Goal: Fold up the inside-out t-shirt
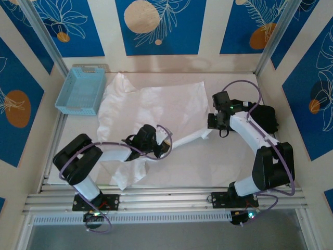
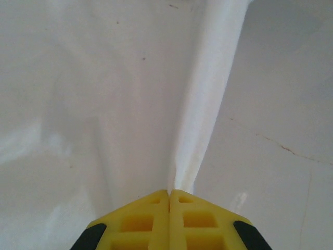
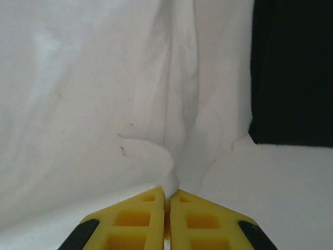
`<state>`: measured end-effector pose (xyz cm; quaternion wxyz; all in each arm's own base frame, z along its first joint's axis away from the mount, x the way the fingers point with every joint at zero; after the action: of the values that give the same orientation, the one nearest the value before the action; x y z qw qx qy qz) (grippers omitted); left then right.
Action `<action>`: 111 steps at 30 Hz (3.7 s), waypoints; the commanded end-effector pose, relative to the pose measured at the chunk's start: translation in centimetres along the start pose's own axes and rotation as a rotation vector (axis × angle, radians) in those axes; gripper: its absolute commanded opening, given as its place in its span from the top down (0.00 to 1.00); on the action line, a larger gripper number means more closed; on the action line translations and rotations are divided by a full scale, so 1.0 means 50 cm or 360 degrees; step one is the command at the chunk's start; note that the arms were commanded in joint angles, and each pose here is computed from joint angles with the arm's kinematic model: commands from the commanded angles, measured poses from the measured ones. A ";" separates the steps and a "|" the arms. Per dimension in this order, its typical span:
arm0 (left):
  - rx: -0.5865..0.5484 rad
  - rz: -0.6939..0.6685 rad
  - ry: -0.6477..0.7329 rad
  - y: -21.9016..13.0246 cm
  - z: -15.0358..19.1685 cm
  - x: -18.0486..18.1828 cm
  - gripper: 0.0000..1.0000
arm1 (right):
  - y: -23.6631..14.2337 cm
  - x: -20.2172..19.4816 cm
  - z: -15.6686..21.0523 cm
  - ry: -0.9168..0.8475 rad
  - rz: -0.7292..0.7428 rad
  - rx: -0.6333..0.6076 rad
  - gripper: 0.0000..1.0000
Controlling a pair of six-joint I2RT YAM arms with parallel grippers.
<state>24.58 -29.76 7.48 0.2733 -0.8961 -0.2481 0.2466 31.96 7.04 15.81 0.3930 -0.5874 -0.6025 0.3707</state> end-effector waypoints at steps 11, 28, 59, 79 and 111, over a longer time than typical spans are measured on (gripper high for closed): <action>0.0032 0.0001 -0.0175 0.021 0.003 0.030 1.00 | 0.098 0.106 -0.071 -0.0175 -0.0359 0.0141 0.78; 0.0046 0.0025 -0.0174 0.030 0.007 0.029 1.00 | 0.103 0.128 0.045 -0.0379 0.0018 0.0251 0.48; 0.0084 0.0005 -0.0130 0.023 0.009 0.029 1.00 | 0.080 0.051 0.019 -0.0211 0.0016 0.0171 0.55; 0.0083 0.0021 -0.0130 0.024 0.010 0.027 1.00 | 0.169 0.047 -0.031 -0.0263 -0.0097 0.0247 0.63; 0.0099 0.0028 -0.0127 0.030 0.014 0.028 1.00 | 0.172 0.068 -0.006 -0.0739 0.0209 0.0361 0.58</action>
<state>25.49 -29.50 5.42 0.2888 -0.8745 -0.2560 0.2939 35.51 10.77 8.16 0.2939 -0.4790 -0.5995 0.5699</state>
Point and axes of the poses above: each hand's point on the last joint's axis, 136 mm out from that joint toward the fingers, its own y axis out along the fingers, its own x axis along the line the jaws close on, z = x × y, the point moved 4 cm from there along -y, back along the fingers, and after that the axes turned 3 degrees about -y, right-handed, at the moved point
